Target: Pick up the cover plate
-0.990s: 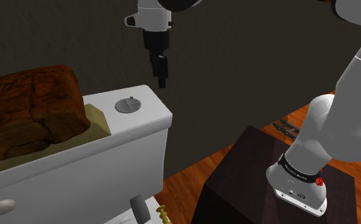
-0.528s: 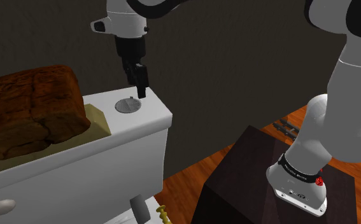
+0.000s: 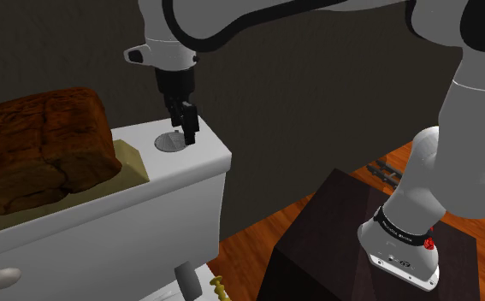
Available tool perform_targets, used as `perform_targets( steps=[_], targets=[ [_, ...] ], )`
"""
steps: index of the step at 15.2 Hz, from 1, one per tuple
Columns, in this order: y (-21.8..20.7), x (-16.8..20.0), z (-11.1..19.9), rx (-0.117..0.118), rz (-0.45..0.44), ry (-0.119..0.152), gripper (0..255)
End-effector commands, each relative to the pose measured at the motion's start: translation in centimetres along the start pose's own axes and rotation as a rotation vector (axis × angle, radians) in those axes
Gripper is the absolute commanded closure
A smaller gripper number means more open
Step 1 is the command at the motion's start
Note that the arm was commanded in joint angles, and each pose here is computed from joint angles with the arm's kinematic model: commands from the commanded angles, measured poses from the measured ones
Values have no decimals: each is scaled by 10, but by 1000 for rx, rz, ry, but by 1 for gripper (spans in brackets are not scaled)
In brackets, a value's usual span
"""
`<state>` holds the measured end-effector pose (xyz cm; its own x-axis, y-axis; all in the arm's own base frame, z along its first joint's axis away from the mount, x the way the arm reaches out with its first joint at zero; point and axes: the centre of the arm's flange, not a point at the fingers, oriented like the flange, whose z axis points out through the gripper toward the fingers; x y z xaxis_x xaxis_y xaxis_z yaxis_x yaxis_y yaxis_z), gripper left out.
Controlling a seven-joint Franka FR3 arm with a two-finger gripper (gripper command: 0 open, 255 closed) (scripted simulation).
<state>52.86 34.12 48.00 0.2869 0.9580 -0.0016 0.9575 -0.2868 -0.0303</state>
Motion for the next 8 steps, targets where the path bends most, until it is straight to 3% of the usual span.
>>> perform_targets(
  steps=[1,8],
  targets=[
    [0,0,2,0,0,0,255],
    [1,-1,0,0,0,0,255]
  ],
)
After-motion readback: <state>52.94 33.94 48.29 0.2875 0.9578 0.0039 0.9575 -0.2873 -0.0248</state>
